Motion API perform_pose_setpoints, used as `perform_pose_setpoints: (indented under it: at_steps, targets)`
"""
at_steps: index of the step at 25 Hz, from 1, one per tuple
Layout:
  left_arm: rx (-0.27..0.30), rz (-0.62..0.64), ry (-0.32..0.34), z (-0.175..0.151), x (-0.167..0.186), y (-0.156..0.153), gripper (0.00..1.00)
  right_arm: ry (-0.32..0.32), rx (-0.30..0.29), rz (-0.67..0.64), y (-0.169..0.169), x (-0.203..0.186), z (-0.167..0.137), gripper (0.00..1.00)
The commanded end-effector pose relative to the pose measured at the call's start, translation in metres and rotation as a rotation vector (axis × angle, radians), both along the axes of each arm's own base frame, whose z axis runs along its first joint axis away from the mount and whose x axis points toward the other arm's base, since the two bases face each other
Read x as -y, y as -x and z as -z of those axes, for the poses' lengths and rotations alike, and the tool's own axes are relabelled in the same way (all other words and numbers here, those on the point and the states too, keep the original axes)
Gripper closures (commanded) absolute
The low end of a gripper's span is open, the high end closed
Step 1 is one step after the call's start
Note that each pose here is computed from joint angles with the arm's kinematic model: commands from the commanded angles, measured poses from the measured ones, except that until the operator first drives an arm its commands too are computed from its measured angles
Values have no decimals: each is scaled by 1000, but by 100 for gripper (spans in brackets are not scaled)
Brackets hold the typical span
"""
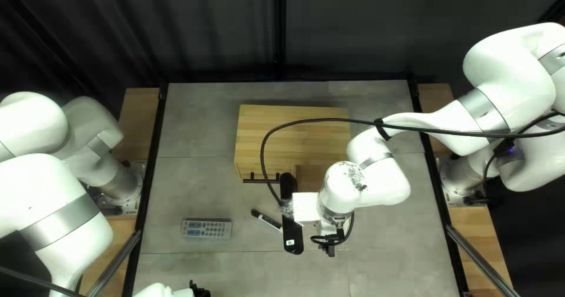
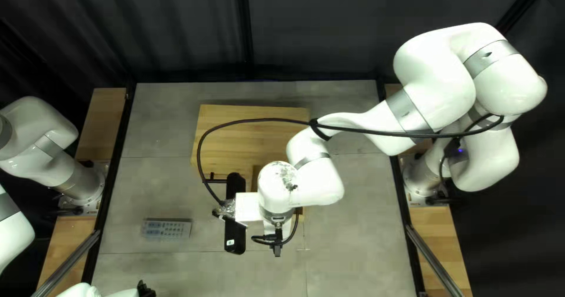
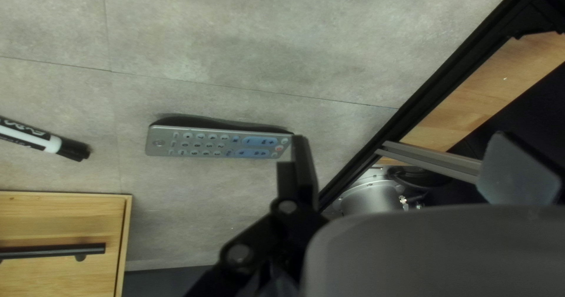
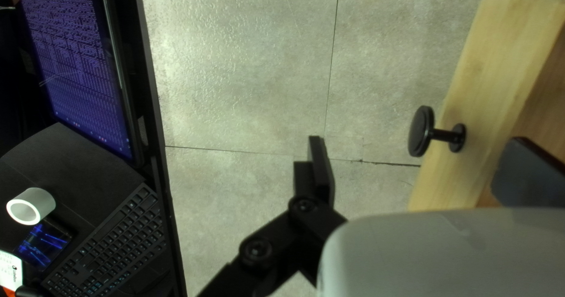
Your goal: Open drawers and place objects into drawer and close
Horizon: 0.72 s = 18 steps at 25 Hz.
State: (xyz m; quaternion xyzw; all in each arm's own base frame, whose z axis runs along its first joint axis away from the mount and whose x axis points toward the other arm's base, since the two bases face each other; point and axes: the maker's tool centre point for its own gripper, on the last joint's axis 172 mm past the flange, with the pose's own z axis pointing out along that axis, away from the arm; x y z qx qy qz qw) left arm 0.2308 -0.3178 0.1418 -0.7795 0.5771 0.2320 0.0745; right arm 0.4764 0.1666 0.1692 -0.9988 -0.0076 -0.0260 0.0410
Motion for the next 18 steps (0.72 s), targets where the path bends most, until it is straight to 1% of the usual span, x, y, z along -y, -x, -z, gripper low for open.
perform_pose_setpoints:
  at_steps: [1, 3, 4, 6, 7, 8, 9, 10, 11, 12, 13, 14, 15, 18]
  targets:
    - [0, 0, 0, 0, 0, 0, 0, 27, -7, 35, 8, 23, -49, 0]
    - [0, 0, 0, 0, 0, 0, 0, 39, -13, 56, 15, 33, -65, 0]
    - [0, 0, 0, 0, 0, 0, 0, 45, -18, 78, 25, 46, -74, 0]
    - [0, 0, 0, 0, 0, 0, 0, 47, -27, 109, 38, 61, -81, 0]
    - [0, 0, 0, 0, 0, 0, 0, 42, -43, 144, 55, 77, -84, 0]
    - [0, 0, 0, 0, 0, 0, 0, 38, -55, 164, 63, 83, -86, 0]
    - [0, 0, 0, 0, 0, 0, 0, 25, -94, 217, 82, 96, -88, 0]
    - [0, 0, 0, 0, 0, 0, 0, 14, -120, 255, 96, 101, -88, 0]
    - [0, 0, 0, 0, 0, 0, 0, 8, -134, 277, 103, 103, -89, 0]
    - [0, 0, 0, 0, 0, 0, 0, -5, -155, 315, 121, 103, -88, 0]
    - [0, 0, 0, 0, 0, 0, 0, -10, -164, 330, 126, 103, -88, 0]
    - [0, 0, 0, 0, 0, 0, 0, -14, -181, 351, 142, 95, -85, 0]
    - [0, 0, 0, 0, 0, 0, 0, -14, -190, 361, 149, 89, -84, 0]
    - [0, 0, 0, 0, 0, 0, 0, 14, -201, 353, 158, 58, -76, 0]
